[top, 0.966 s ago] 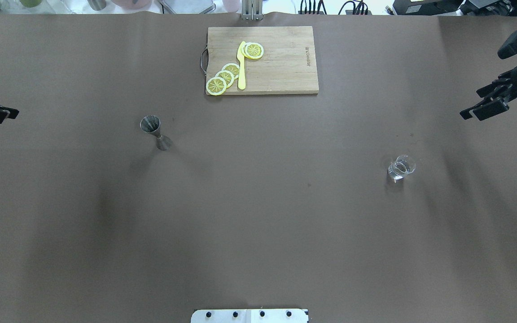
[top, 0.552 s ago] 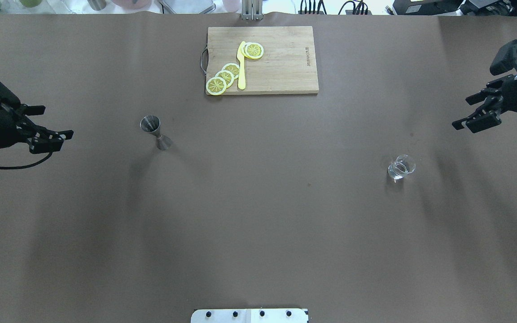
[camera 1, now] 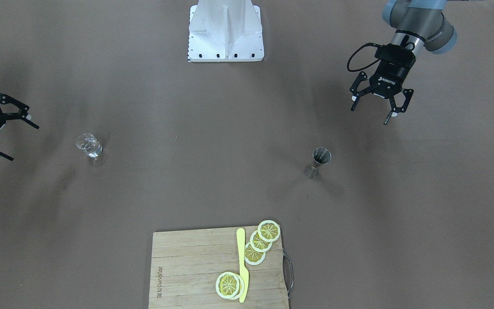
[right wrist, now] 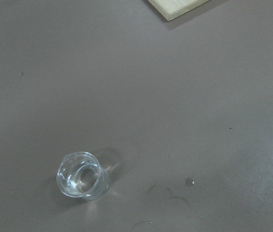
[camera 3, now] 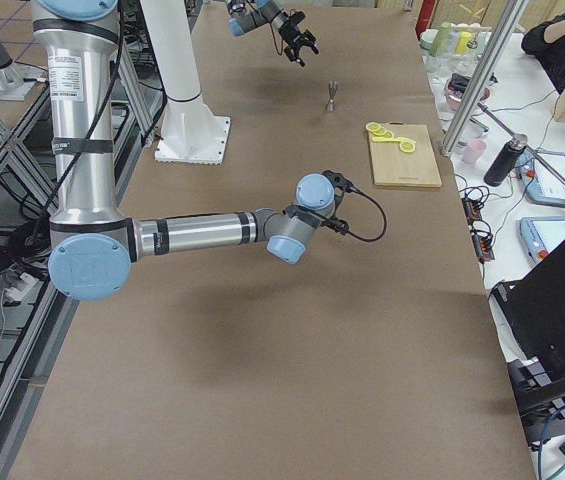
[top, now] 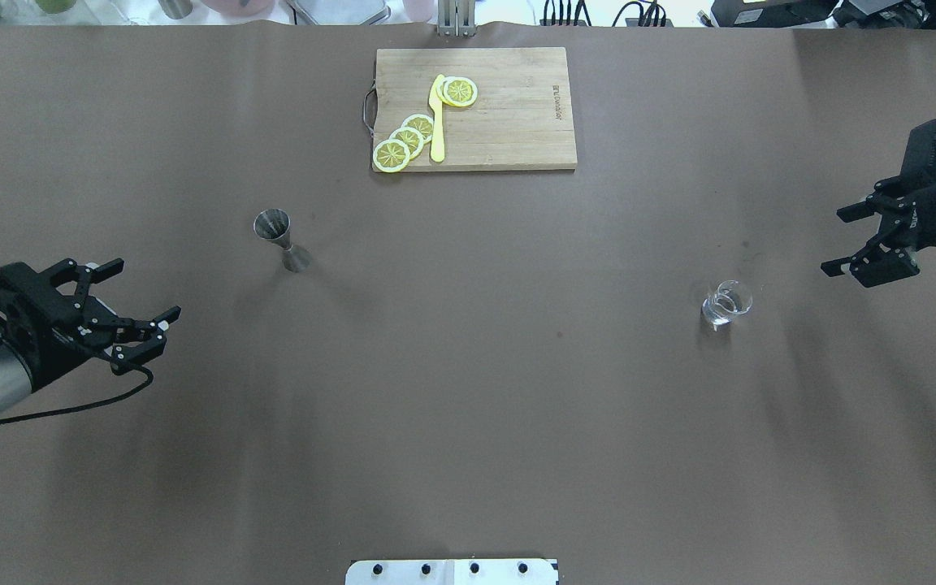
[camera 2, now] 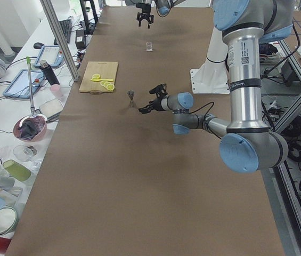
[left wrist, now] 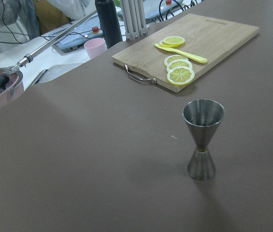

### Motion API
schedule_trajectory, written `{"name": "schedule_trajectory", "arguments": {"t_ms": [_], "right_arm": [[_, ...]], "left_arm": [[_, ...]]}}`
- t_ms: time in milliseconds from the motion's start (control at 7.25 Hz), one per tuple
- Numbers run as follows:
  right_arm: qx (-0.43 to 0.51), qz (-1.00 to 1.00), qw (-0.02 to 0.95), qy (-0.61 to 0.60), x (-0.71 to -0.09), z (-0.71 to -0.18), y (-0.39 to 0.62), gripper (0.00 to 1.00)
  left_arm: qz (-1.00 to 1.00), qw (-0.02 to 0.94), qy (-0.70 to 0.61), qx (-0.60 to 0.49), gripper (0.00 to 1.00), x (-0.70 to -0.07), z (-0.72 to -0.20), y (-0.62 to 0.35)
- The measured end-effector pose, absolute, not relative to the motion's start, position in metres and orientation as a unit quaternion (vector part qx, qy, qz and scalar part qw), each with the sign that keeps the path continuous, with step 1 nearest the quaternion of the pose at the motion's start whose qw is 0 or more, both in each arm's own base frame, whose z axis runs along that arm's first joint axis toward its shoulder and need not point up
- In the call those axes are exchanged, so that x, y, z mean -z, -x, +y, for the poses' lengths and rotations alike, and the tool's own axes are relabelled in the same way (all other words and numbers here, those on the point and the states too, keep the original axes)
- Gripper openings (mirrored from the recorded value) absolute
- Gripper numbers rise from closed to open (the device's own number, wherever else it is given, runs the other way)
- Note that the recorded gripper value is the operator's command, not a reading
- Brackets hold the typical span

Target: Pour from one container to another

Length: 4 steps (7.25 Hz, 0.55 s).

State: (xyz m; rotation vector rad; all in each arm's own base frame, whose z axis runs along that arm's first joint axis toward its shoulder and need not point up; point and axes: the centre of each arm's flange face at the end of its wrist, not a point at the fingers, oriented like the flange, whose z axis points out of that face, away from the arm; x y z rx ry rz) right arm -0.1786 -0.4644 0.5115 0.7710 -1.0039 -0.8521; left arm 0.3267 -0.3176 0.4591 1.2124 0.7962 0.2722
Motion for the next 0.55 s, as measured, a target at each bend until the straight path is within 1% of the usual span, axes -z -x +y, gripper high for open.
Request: {"name": "schedule_trajectory", "arguments": {"t_ms": [276, 552], "right_arm": [[0.405, -0.461, 0.701, -0.363, -0.51, -0.445, 0.188, 1.0], [0.412, -0.472, 0.691, -0.361, -0.513, -0.435, 0.185, 1.0]], "left_arm": [[0.332, 0.734, -0.586, -0.09, 0.99, -0.459, -0.272, -0.354], [0.322, 0.73, -0.602, -0.03, 0.99, -0.455, -0.246, -0.367]]}}
